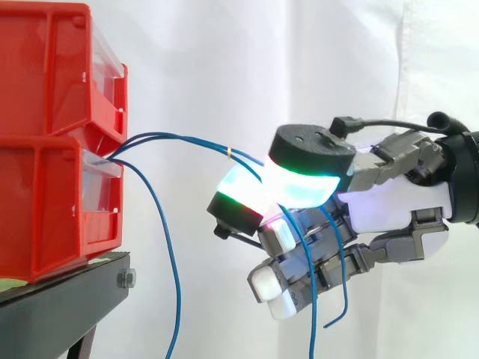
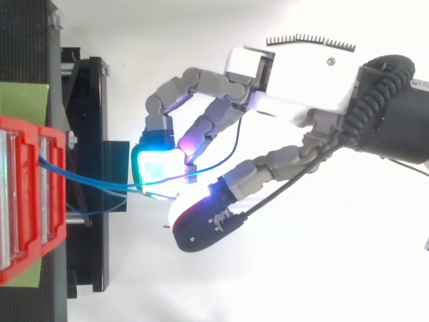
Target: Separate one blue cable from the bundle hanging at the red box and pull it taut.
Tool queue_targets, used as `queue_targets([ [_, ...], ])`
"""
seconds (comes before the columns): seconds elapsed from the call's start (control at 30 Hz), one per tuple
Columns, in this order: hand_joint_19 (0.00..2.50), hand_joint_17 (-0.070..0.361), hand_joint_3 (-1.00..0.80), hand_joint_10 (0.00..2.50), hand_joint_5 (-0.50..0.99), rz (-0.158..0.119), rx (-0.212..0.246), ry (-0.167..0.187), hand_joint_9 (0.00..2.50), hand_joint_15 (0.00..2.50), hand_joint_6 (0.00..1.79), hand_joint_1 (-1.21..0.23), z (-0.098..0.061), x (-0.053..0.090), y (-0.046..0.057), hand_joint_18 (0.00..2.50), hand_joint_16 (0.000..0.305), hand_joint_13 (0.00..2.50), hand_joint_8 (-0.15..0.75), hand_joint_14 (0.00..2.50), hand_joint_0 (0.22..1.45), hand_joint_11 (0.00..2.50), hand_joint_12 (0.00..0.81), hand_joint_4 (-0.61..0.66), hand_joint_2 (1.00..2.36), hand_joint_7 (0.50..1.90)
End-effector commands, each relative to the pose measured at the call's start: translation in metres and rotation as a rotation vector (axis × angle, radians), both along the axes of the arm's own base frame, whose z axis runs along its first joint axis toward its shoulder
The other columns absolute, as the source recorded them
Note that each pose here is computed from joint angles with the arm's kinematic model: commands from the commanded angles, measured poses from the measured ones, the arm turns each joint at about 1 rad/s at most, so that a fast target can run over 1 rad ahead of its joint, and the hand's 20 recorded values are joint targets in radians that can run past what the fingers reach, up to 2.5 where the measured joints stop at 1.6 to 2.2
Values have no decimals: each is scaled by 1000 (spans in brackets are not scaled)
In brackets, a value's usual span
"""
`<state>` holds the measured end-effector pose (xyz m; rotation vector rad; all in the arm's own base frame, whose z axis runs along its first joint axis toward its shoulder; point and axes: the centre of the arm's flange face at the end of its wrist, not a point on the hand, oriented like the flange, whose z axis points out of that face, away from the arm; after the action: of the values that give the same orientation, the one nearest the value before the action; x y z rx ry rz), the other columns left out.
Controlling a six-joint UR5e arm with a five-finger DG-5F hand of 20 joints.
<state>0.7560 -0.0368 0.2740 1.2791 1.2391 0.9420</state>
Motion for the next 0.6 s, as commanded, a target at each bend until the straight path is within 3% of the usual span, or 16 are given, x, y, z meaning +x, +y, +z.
queue_targets([
  [0.0,457,90,-500,24,-198,1,1,3,1076,542,928,-1040,0,0,0,656,40,935,201,21,654,882,253,-114,1000,1027],
  [0.2,471,95,-500,23,-202,-3,0,15,1099,558,919,-1017,-1,-2,-2,663,42,951,203,21,534,893,267,-64,1000,981],
  [0.3,481,104,-500,23,-196,-3,1,15,1128,554,907,-851,-1,-2,-2,686,46,971,220,20,474,880,292,-23,1000,891],
  [0.37,495,106,-500,23,-191,-3,1,15,1175,566,881,-640,-1,-2,-2,697,47,986,226,20,488,877,300,-10,1000,894],
  [0.57,518,100,-500,23,-186,-4,1,15,1190,580,862,-513,-1,-2,-2,678,44,982,211,21,546,893,294,-30,1000,967],
])
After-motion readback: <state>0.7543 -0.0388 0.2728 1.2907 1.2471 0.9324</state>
